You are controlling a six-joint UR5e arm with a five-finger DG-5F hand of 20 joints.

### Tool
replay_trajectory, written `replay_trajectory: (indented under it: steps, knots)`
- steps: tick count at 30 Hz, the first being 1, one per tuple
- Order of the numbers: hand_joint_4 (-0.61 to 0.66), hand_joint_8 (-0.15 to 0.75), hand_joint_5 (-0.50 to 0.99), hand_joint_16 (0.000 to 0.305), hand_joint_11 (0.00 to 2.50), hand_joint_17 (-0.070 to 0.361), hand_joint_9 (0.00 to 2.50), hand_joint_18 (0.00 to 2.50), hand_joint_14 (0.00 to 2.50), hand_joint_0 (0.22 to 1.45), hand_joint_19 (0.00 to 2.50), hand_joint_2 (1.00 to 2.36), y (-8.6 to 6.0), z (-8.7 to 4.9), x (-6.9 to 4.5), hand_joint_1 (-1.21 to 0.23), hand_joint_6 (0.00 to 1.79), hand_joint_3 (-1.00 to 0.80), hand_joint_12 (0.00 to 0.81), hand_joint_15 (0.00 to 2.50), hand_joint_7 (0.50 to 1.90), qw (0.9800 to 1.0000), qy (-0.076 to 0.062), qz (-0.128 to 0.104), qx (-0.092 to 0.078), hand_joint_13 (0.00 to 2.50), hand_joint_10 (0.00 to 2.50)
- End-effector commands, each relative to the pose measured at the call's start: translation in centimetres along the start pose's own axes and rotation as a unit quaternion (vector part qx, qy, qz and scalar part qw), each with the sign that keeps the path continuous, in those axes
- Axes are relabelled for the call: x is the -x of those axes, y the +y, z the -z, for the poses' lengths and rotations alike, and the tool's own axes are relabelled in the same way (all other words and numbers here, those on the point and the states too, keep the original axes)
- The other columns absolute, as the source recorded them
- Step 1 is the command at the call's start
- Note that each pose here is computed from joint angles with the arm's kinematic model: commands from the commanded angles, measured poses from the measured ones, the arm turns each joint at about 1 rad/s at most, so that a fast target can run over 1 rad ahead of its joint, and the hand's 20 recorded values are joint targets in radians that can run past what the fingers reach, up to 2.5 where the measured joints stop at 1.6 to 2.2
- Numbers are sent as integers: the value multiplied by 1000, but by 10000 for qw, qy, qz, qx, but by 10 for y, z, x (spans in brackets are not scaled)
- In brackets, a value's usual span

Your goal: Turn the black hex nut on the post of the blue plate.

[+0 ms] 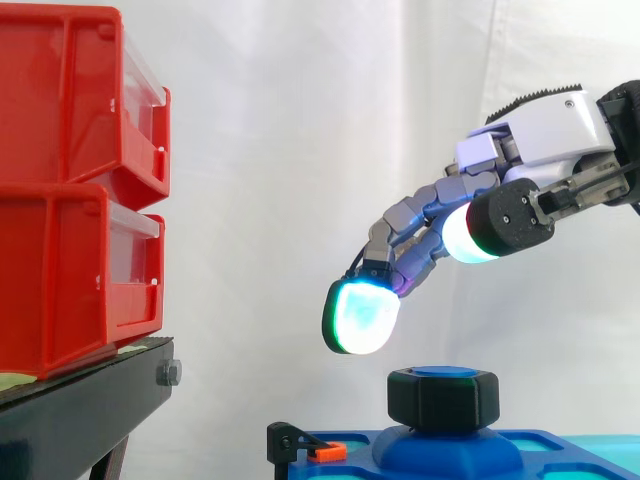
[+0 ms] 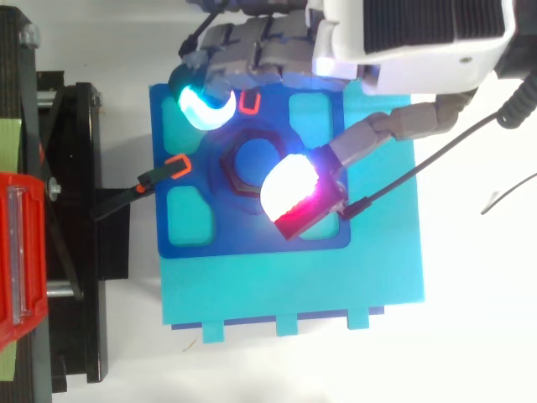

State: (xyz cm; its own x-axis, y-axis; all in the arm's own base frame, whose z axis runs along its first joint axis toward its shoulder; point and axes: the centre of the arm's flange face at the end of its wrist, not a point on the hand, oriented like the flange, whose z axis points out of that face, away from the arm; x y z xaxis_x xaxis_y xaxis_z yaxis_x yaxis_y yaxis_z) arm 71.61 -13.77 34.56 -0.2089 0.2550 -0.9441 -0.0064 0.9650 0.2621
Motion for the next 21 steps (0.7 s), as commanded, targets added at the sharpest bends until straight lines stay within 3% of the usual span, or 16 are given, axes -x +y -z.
replay_trajectory:
  steps: [1, 8, 13, 16, 21]
  knots:
    - [272, 265, -183, 23, 0, 53, 453, 85, 0, 521, 184, 1000, 10, -4, -1, -319, 502, -500, 231, 0, 759, 10000, -35, 13, 4, 284, 0]
    - [271, 264, -184, 24, 0, 53, 455, 87, 0, 521, 193, 1000, 38, -13, -8, -319, 502, -500, 234, 9, 759, 9999, -107, 67, -5, 288, 0]
    - [271, 264, -184, 24, 0, 54, 451, 84, 0, 521, 195, 1000, 45, -15, -10, -319, 502, -500, 234, 3, 758, 9999, -109, 78, -14, 279, 0]
    - [269, 262, -184, 24, 0, 54, 449, 84, 0, 521, 195, 1000, 50, -17, -21, -319, 502, -500, 235, 2, 756, 9999, -70, 89, 14, 279, 0]
    - [270, 262, -185, 24, 0, 54, 446, 80, 0, 520, 195, 1000, 49, -19, -38, -319, 502, -500, 235, 1, 758, 9999, -131, 64, -33, 277, 0]
